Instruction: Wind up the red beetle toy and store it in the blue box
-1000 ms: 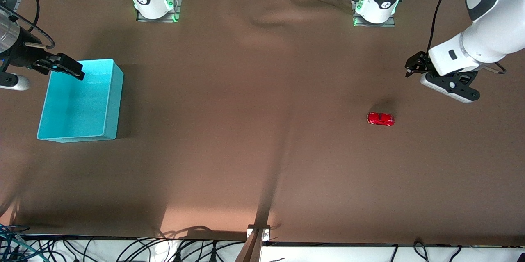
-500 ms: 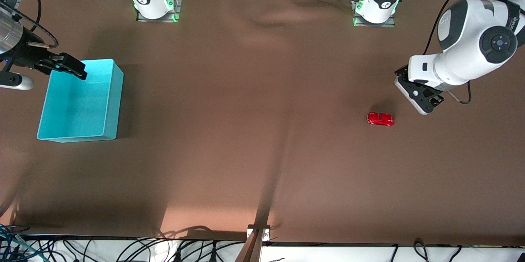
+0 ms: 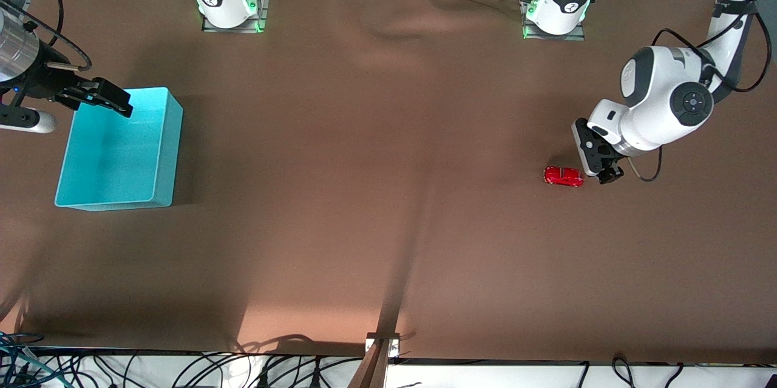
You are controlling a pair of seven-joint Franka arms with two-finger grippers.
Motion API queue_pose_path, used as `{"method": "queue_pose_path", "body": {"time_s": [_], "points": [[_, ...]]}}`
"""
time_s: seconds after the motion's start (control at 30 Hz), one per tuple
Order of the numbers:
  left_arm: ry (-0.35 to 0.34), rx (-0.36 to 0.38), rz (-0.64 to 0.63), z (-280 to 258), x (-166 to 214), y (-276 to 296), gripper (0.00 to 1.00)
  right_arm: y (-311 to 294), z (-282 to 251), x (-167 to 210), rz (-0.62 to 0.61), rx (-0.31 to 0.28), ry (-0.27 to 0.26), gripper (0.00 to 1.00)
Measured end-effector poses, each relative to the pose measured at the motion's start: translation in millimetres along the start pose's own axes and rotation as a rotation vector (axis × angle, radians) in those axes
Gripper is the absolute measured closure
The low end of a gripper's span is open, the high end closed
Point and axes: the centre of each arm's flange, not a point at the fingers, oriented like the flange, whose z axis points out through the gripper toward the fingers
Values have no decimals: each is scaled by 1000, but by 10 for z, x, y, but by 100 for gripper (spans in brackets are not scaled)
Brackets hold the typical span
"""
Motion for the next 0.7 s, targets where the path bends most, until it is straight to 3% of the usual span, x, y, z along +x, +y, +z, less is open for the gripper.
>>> {"method": "queue_pose_path", "body": {"time_s": [0.33, 0.7], "points": [[-38, 91, 122, 302, 116, -79, 0, -1, 2, -2, 0, 0, -2, 0], [-29, 52, 122, 678, 96, -43, 0, -1, 4, -2, 0, 0, -2, 0]]}}
